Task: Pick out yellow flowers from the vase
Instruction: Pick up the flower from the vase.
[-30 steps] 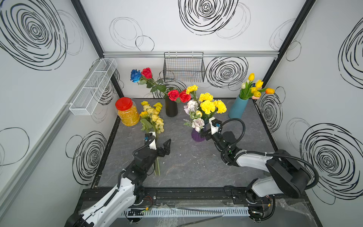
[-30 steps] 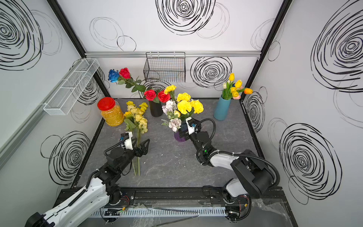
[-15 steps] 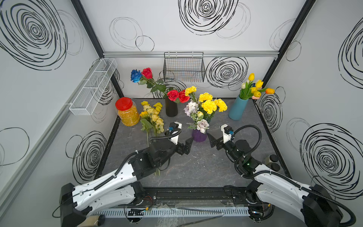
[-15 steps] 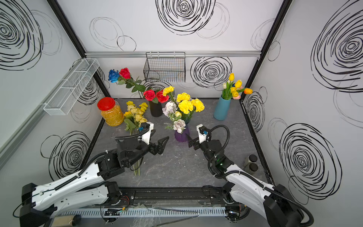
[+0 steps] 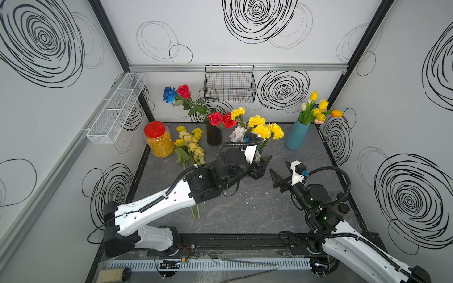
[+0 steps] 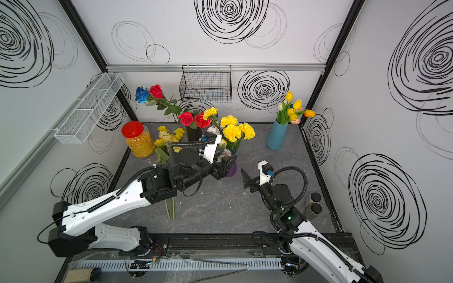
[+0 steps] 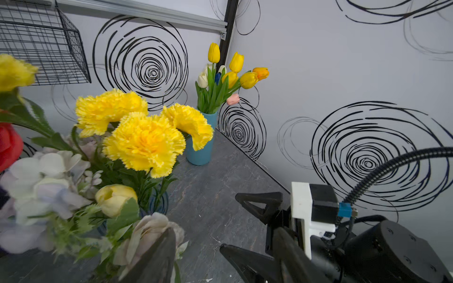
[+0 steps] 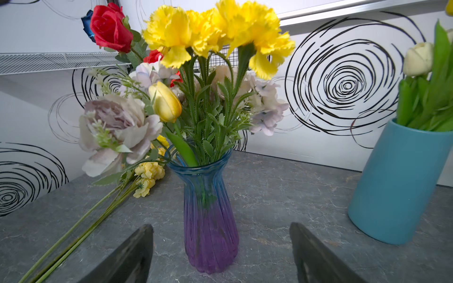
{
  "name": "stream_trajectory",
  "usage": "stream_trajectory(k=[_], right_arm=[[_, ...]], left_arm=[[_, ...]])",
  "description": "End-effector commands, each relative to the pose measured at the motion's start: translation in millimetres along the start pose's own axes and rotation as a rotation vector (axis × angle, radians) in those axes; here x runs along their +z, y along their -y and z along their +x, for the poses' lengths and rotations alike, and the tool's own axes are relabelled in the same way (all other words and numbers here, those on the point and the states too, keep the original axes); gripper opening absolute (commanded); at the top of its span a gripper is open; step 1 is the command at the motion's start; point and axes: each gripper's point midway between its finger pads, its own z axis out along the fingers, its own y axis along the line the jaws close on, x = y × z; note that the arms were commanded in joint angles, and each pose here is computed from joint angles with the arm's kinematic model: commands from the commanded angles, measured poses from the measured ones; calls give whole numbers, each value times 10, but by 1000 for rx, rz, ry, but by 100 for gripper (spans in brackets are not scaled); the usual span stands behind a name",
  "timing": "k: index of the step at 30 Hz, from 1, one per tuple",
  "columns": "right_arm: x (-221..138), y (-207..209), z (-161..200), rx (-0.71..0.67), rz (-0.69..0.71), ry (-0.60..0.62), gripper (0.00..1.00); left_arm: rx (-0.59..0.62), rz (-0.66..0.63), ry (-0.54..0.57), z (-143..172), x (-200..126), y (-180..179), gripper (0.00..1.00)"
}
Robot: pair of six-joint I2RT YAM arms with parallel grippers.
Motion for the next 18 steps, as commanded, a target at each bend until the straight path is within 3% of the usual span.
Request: stream_trajectory(k=[1, 9, 18], right_arm=[[-46, 87, 61, 14, 43, -16, 87], [-206, 258, -18, 59, 127, 6, 83], [-291, 273, -24, 84, 121, 39, 83]], left_arm=[[-47, 42, -22, 9, 202, 202, 64], [-94, -168, -120, 225, 685, -67, 55], [-32, -354, -127, 304, 878, -414, 57]])
